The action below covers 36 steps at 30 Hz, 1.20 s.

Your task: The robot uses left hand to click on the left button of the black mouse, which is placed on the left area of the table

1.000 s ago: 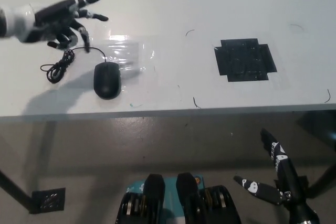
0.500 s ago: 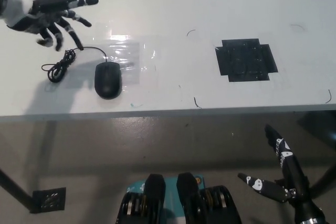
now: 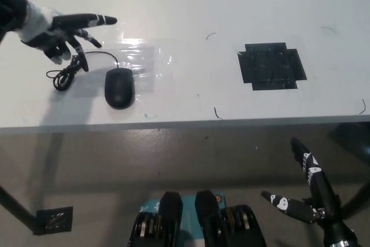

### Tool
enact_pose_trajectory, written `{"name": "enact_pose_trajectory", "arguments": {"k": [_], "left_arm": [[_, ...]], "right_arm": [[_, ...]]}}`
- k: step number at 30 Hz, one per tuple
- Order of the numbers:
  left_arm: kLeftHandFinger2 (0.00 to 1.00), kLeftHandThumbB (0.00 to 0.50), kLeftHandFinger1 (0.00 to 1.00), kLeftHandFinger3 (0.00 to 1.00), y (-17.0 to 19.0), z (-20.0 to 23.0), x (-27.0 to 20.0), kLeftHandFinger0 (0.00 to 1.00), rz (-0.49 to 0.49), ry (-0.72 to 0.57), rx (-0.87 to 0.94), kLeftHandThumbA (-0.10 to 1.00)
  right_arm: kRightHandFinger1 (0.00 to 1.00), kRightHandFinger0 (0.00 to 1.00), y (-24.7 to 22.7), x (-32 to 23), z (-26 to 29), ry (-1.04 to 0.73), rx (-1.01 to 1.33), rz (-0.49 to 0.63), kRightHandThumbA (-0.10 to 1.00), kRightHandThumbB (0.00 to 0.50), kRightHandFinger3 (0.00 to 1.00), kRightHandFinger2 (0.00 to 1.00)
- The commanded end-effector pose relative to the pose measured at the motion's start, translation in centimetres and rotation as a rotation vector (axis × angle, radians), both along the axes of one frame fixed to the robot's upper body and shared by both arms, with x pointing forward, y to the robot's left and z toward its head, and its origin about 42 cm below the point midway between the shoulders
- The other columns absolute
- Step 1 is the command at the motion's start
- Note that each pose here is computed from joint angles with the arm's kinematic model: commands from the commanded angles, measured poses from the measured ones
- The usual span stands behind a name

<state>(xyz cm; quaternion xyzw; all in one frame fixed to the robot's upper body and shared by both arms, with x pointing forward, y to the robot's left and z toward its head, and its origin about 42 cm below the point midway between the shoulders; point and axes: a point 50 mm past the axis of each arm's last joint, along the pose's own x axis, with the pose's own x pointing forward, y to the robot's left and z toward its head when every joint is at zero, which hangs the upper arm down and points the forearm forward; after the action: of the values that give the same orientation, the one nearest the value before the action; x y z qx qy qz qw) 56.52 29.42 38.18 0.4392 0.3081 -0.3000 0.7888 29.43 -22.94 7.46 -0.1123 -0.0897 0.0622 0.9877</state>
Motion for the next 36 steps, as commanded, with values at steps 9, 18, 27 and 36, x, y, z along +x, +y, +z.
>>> {"name": "enact_pose_trajectory", "arguments": {"k": [9, 18, 27, 36], "left_arm": [[0.57, 0.478, 0.04, 1.0, -2.6, 0.9, 1.3, 0.0, -0.066, 0.129, 0.137, 1.0], [0.56, 0.487, 0.04, 1.0, -3.5, 0.5, 1.5, 0.0, -0.076, 0.136, 0.124, 1.0], [0.5, 0.498, 0.0, 1.0, -3.4, 3.4, 1.8, 0.0, -0.021, 0.077, 0.073, 1.0], [0.57, 0.5, 0.05, 1.0, -3.2, 8.0, 2.0, 0.0, -0.01, -0.028, 0.106, 1.0]], "right_arm": [[1.0, 1.0, 0.1, 0.4, 0.9, -0.041, 0.003, 0.019, 0.97, 0.107, 1.0, 1.0], [1.0, 1.0, 0.0, 0.4, 1.1, -0.045, -0.001, 0.027, 0.96, 0.087, 1.0, 1.0], [1.0, 1.0, -0.1, 0.5, 1.3, -0.047, -0.017, 0.034, 0.97, 0.103, 1.0, 1.0], [1.0, 1.0, -0.1, 0.6, 1.3, -0.038, -0.024, 0.035, 0.99, 0.122, 1.0, 1.0]]}}
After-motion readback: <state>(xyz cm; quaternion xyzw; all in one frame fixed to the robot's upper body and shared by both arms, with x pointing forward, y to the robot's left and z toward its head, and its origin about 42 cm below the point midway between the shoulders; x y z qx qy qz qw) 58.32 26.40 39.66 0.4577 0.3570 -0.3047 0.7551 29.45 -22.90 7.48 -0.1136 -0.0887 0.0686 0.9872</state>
